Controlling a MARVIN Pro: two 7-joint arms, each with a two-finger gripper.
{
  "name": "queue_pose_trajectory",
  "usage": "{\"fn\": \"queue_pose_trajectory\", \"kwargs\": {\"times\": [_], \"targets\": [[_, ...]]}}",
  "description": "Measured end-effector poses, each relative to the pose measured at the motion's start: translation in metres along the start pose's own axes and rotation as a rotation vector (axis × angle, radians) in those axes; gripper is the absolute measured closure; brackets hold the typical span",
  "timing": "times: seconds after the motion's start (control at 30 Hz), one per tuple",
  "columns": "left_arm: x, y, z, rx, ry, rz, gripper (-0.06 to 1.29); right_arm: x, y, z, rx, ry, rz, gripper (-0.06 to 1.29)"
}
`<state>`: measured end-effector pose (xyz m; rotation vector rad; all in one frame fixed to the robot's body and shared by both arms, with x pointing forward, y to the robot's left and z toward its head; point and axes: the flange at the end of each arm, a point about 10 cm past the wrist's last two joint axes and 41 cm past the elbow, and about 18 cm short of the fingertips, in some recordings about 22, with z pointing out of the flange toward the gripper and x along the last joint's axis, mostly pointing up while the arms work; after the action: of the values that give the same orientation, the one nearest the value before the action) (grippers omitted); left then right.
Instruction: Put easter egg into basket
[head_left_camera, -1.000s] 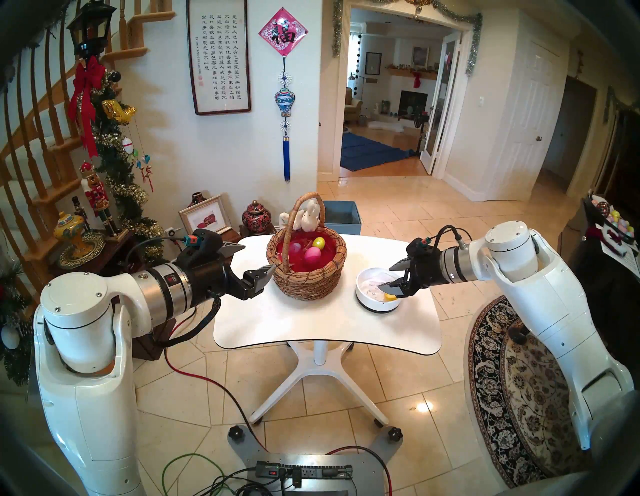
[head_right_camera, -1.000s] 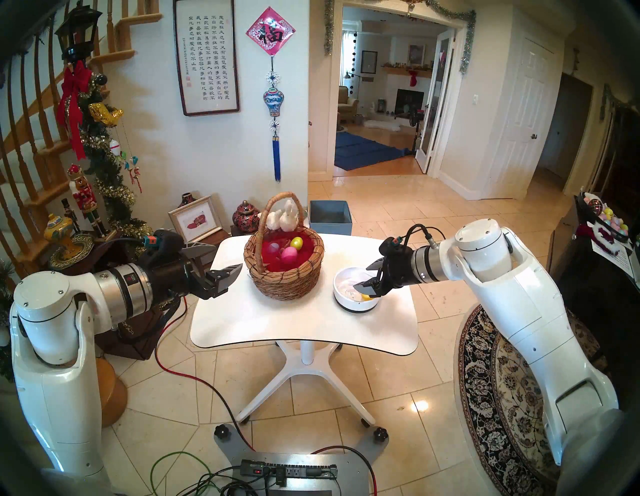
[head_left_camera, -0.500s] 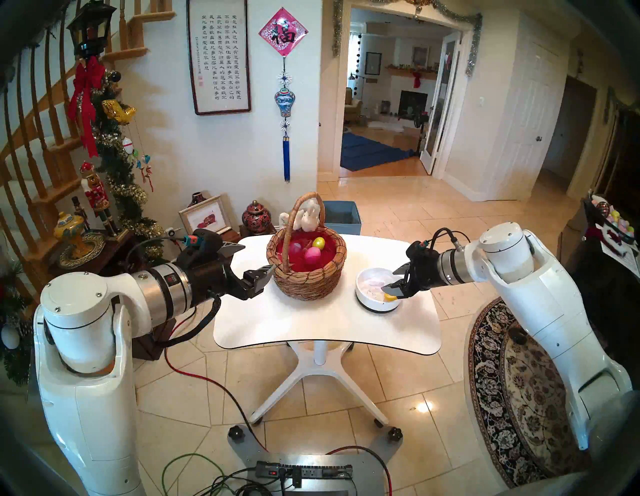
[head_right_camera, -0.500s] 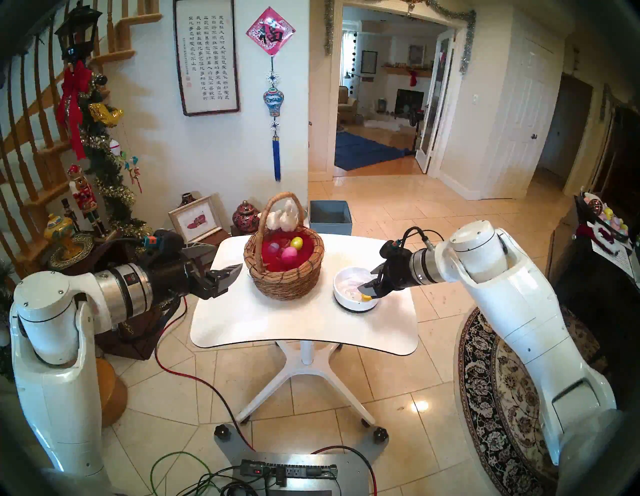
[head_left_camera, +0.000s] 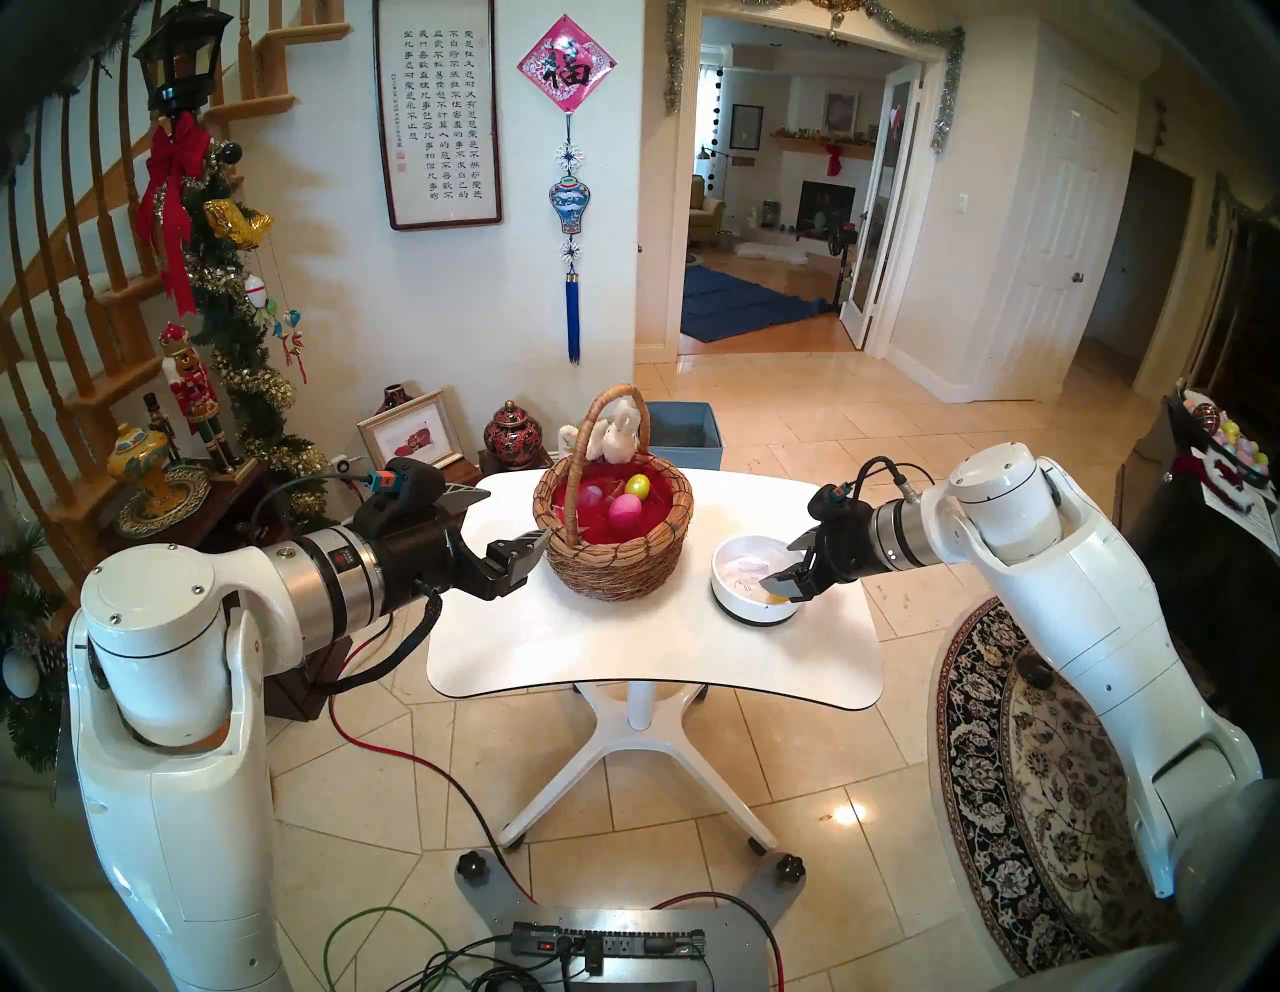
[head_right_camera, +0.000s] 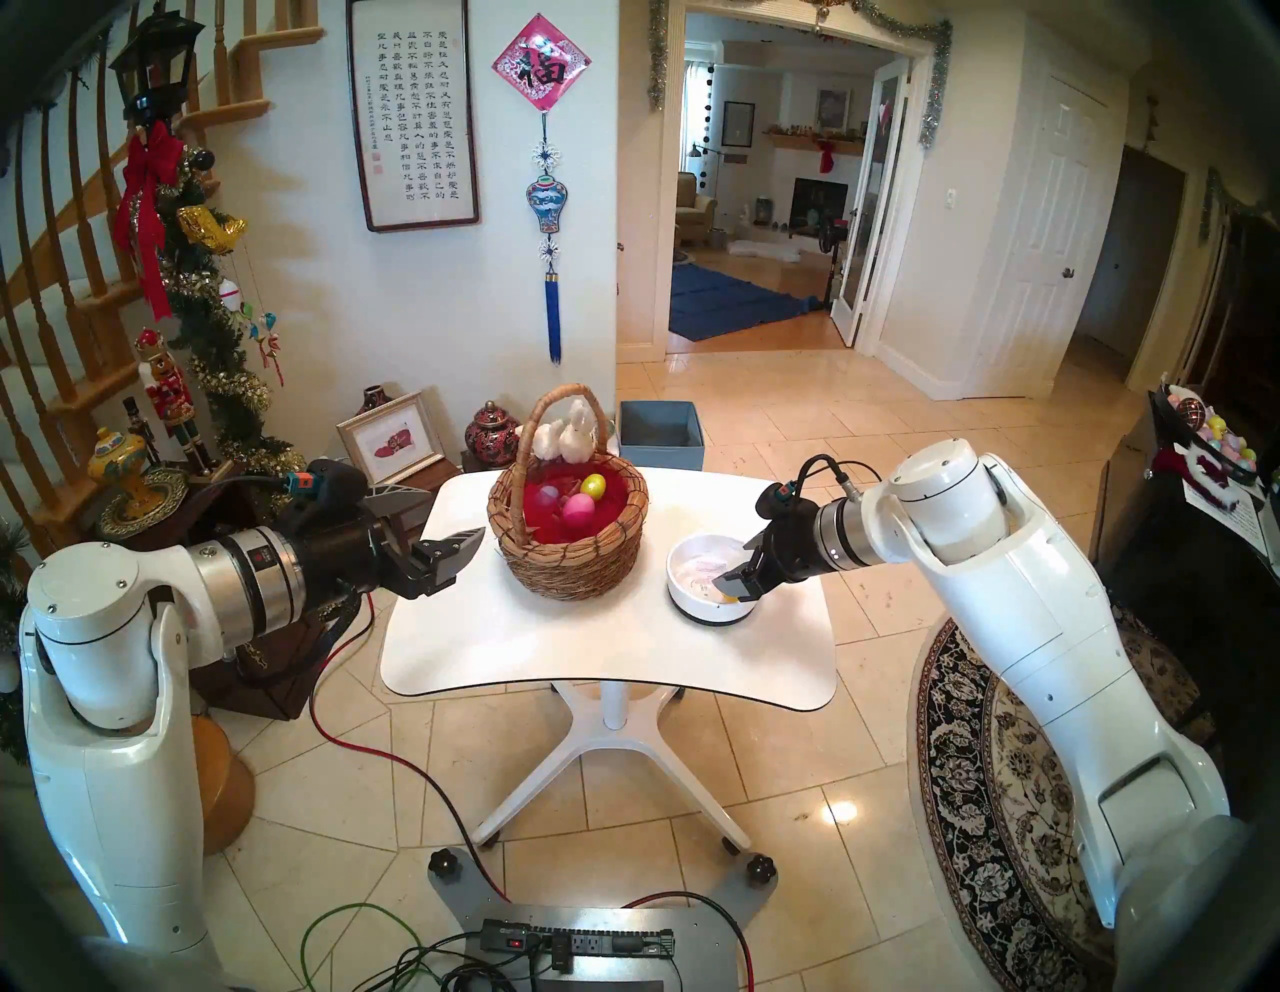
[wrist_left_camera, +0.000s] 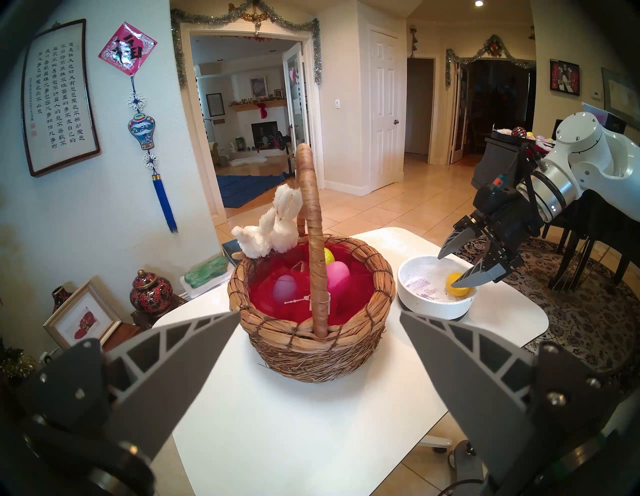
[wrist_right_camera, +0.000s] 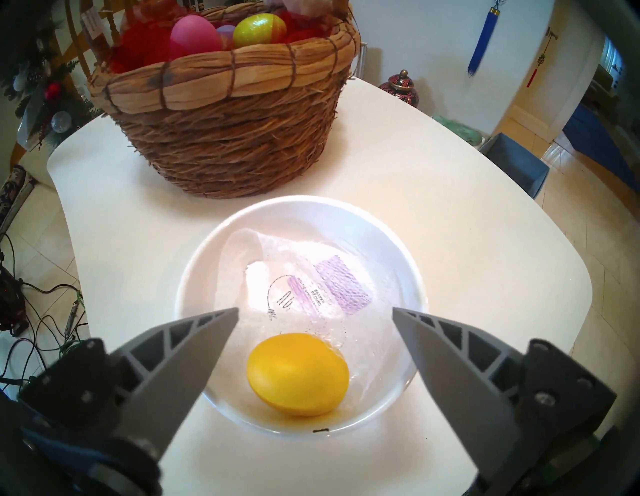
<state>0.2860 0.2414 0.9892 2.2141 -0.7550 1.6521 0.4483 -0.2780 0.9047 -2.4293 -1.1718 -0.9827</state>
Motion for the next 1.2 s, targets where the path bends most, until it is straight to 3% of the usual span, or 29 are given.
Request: {"fn": "queue_pose_trajectory", "kwargs": {"times": [0.2,1.2], "targets": [[0.0000,0.0000,0.0000,0.000,0.000,0.000,-0.03,-0.0007,0.0011,-0.0014,-0.005,-0.007,0.003,0.02],[0.0000,0.0000,0.0000,0.000,0.000,0.000,-0.03,-0.0081,-0.0048,-0.0012,0.001,-0.042,0.007,0.02]]}}
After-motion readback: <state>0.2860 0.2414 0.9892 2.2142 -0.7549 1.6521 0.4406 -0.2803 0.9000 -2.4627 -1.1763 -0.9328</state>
